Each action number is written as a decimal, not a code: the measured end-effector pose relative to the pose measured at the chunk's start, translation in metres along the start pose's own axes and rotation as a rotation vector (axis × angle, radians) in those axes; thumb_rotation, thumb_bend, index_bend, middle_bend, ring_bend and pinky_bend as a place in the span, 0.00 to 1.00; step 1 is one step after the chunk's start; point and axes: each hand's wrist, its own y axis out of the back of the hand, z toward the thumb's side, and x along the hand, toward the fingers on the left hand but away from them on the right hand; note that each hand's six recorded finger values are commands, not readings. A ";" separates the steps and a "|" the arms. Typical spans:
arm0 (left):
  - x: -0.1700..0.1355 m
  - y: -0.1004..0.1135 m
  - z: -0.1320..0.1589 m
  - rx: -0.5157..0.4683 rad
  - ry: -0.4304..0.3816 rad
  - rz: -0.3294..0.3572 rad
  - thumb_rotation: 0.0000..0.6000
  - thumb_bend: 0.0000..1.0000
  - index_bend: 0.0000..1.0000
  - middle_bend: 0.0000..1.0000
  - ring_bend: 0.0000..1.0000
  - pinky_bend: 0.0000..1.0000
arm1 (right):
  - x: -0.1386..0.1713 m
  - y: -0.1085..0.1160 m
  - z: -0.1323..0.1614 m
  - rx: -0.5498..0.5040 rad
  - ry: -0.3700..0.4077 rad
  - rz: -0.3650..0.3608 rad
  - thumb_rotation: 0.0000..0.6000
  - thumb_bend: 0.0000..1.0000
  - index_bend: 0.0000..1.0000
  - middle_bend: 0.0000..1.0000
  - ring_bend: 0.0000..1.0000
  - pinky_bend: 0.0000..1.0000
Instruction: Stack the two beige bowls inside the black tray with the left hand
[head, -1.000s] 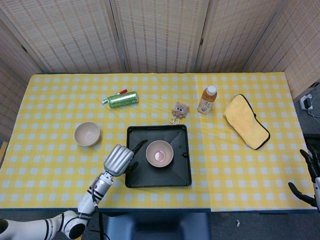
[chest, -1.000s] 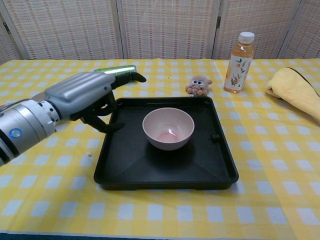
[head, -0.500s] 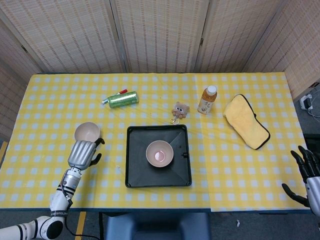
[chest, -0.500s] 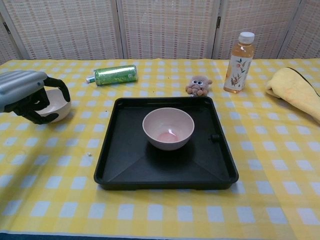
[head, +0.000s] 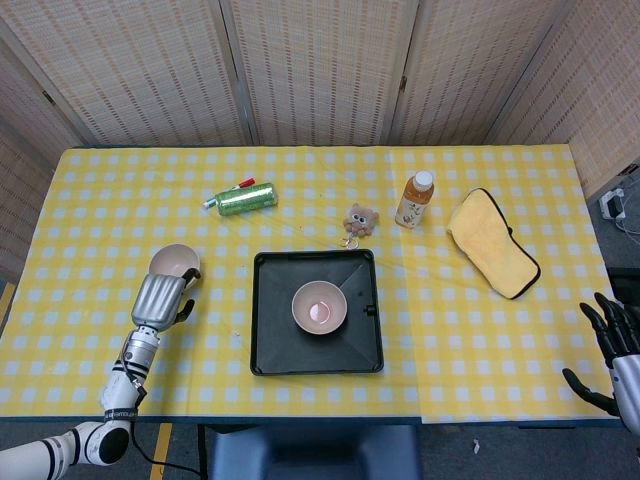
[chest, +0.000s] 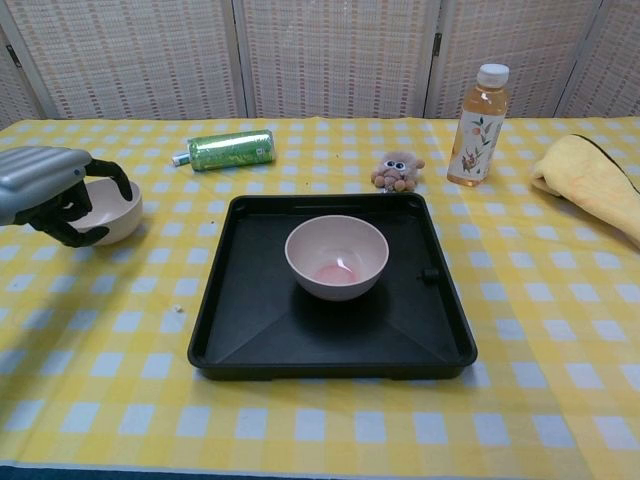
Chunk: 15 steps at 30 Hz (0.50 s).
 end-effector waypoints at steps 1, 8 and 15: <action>0.001 -0.001 -0.001 0.001 0.001 -0.002 1.00 0.43 0.37 1.00 1.00 1.00 | 0.000 0.000 0.000 0.002 0.001 0.001 1.00 0.28 0.00 0.00 0.00 0.00; 0.008 -0.013 -0.005 0.001 0.004 -0.039 1.00 0.43 0.37 1.00 1.00 1.00 | 0.000 -0.002 -0.002 0.006 -0.012 0.012 1.00 0.28 0.00 0.00 0.00 0.00; 0.015 -0.016 -0.013 0.004 0.019 -0.050 1.00 0.43 0.37 1.00 1.00 1.00 | 0.002 -0.002 -0.002 -0.003 -0.004 0.023 1.00 0.28 0.00 0.00 0.00 0.00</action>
